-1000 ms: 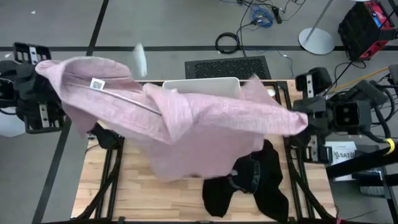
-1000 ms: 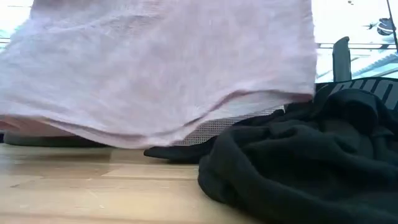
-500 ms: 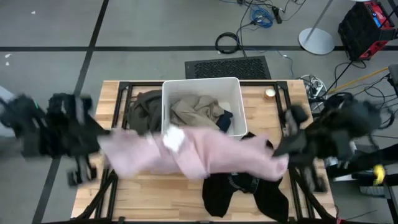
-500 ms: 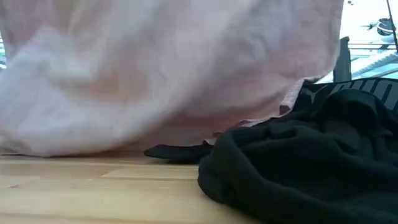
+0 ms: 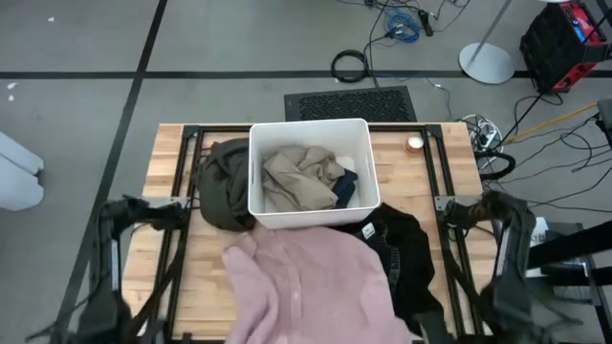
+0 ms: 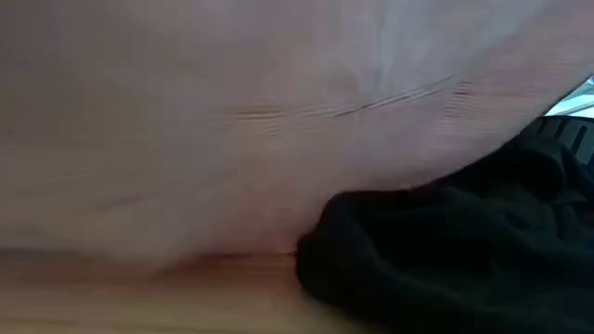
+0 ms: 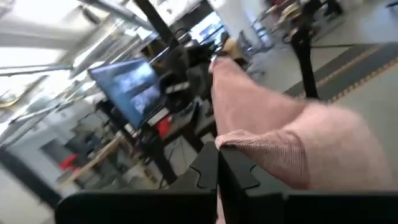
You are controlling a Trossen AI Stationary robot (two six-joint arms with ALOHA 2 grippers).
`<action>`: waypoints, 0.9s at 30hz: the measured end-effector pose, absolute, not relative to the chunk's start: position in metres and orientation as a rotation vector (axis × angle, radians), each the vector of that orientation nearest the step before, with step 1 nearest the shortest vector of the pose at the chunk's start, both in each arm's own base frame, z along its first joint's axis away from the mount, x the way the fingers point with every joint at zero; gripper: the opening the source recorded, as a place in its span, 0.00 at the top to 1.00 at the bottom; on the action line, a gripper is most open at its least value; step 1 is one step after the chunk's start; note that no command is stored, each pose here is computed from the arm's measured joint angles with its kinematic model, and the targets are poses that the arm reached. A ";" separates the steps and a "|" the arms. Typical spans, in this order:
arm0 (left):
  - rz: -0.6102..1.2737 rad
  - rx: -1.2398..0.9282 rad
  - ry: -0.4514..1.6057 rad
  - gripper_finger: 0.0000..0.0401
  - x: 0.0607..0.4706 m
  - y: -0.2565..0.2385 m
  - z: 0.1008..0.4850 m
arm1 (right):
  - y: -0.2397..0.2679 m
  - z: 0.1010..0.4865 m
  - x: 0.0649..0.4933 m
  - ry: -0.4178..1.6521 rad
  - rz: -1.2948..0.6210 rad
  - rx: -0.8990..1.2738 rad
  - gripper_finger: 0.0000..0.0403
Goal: Sort clothes
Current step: Fold the pink shirt
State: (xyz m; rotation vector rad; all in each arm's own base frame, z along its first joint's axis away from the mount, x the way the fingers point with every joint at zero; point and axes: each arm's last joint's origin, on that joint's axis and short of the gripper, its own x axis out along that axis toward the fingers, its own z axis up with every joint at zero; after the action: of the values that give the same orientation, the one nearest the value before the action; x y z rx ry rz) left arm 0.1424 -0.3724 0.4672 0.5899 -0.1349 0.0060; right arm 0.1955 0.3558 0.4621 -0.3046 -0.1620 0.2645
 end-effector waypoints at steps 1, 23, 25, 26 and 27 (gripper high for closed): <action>0.037 0.583 -0.120 1.00 0.140 -0.379 0.462 | 0.362 0.458 0.194 -0.162 0.211 -0.314 1.00; 0.436 0.482 0.281 1.00 0.235 -0.219 0.383 | 0.268 0.403 0.277 0.273 -0.352 -0.204 1.00; 0.435 0.412 0.325 1.00 0.233 -0.202 0.367 | 0.250 0.392 0.283 0.381 -0.358 -0.164 1.00; 0.439 0.385 0.343 1.00 0.231 -0.197 0.358 | 0.242 0.386 0.284 0.444 -0.362 -0.151 1.00; 0.435 0.349 0.355 1.00 0.227 -0.194 0.350 | 0.235 0.380 0.284 0.513 -0.364 -0.132 1.00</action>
State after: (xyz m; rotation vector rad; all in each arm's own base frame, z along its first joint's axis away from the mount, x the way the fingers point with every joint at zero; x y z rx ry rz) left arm 0.2270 -0.1941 0.3501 0.3488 0.3550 0.4353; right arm 0.2837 0.2354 0.3801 -0.1322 0.5128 -0.3636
